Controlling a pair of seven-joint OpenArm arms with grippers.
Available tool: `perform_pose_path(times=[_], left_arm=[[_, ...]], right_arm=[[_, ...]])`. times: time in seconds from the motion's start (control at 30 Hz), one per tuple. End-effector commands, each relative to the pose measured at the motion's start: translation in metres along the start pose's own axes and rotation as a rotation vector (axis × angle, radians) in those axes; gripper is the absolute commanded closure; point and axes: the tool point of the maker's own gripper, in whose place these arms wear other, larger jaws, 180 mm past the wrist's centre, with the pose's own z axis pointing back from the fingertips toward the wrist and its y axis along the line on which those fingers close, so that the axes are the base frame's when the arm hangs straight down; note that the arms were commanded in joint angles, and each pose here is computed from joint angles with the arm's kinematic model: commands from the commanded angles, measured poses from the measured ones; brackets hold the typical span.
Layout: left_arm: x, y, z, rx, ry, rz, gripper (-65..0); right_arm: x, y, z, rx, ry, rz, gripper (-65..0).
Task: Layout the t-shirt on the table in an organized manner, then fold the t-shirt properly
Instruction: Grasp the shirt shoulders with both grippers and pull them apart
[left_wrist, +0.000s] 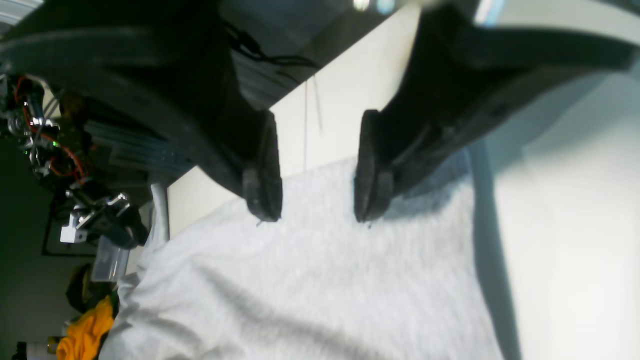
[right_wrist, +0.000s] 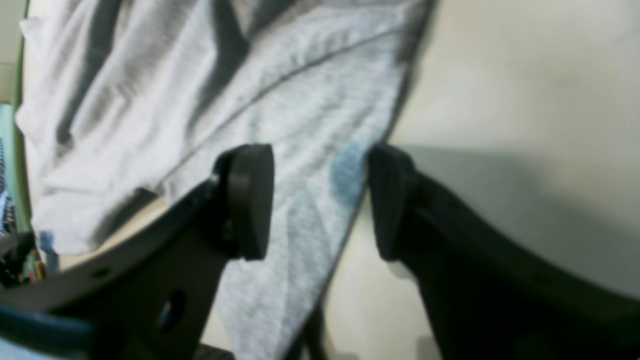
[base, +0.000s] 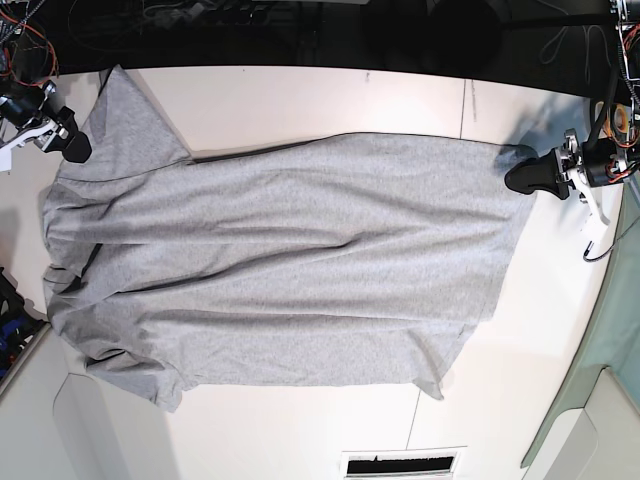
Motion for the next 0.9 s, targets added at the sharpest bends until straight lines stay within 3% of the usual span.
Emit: perform_pose_path(times=[0.0,0.4,0.67,0.87], left_arm=[[0.015,-0.003,0.010,-0.004,-0.036,-0.031,-27.7],[0.020,-0.002,0.013,0.002,-0.056,-0.032,-27.7],[0.054,0.023,0.058,0.114,-0.239,-0.023,-27.7],[0.037,0.051,0.058,0.265,-0.167,-0.061,-27.7]], right_arm=[[-0.011,-0.005,0.001,-0.032,0.058,0.013,-31.7],[-0.020,0.032,-0.017,0.042,0.051,0.042,-31.7],[-0.026,0.038,-0.021,0.051,0.075,0.064,-31.6],[-0.026,0.038,-0.021,0.051,0.075,0.063,-31.6]])
